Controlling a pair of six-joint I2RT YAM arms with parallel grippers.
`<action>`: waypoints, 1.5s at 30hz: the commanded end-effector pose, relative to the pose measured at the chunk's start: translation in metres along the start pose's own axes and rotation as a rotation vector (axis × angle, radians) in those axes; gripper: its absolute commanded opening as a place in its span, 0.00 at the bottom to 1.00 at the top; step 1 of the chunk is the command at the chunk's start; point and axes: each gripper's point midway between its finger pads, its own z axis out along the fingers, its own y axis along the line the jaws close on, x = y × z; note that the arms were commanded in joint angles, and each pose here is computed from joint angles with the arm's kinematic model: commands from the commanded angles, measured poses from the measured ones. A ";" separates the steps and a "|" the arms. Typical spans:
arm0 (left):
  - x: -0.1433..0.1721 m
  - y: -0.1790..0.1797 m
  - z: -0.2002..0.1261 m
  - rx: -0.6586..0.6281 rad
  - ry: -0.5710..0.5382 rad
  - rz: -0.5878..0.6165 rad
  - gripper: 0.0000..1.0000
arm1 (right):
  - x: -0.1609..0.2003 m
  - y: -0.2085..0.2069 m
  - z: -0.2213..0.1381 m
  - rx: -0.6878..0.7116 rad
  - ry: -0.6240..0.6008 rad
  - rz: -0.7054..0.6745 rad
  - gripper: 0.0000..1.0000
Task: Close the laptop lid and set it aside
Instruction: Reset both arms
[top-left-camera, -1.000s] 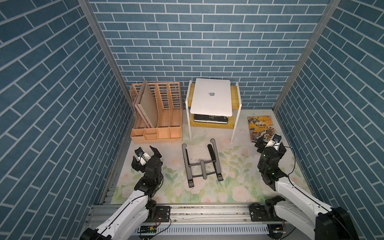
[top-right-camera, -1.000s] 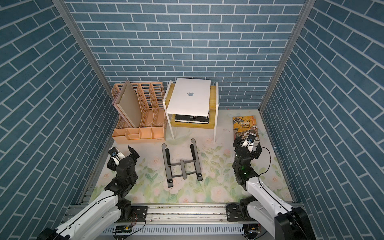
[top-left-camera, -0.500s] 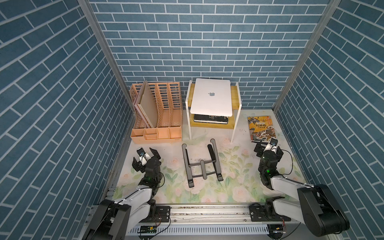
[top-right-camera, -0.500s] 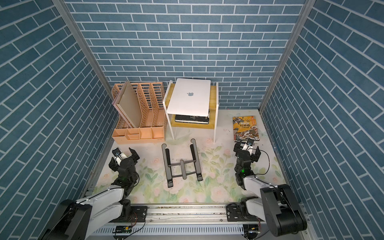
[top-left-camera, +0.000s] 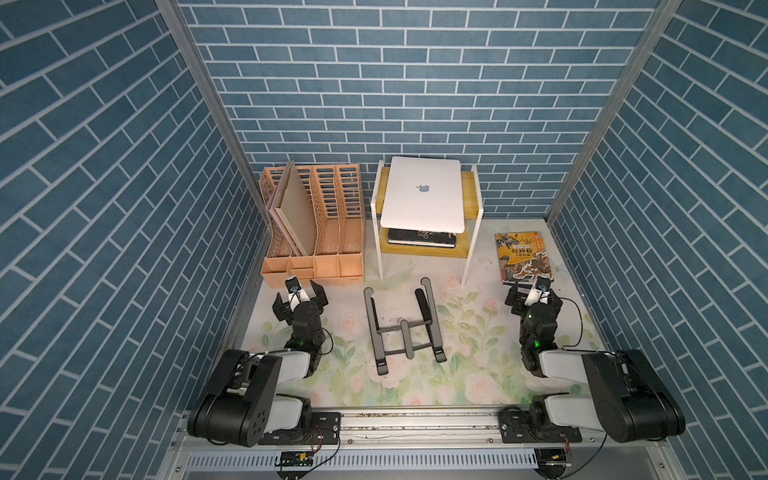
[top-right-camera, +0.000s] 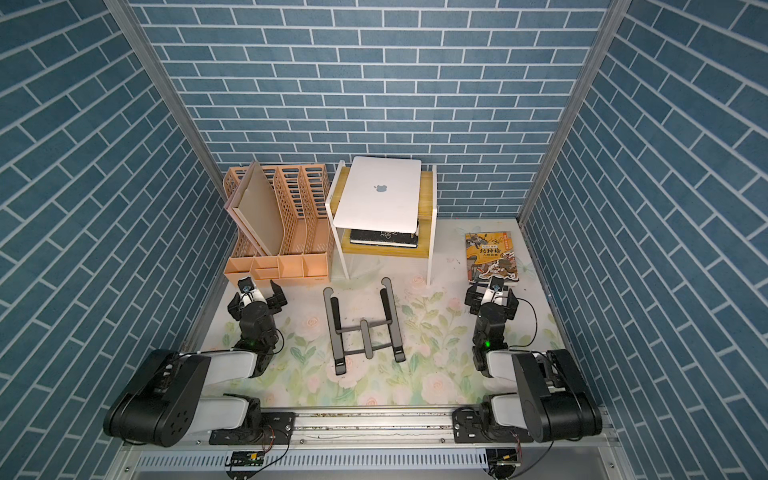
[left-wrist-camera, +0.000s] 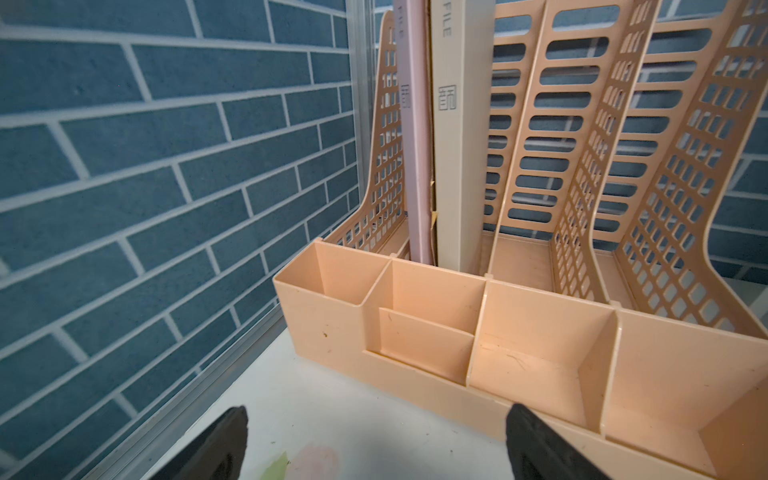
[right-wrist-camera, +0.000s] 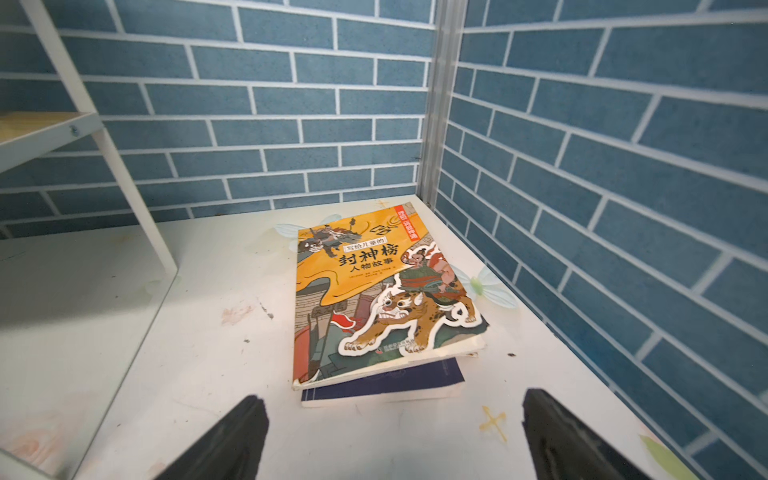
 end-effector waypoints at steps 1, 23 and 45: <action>-0.015 -0.010 0.005 0.048 -0.065 0.009 1.00 | -0.016 0.008 0.003 -0.045 -0.072 -0.047 1.00; -0.002 -0.013 0.013 0.150 -0.066 -0.021 1.00 | 0.003 0.021 0.019 -0.175 -0.043 -0.048 1.00; 0.000 -0.015 0.013 0.160 -0.058 -0.015 1.00 | 0.003 0.021 0.019 -0.176 -0.045 -0.048 1.00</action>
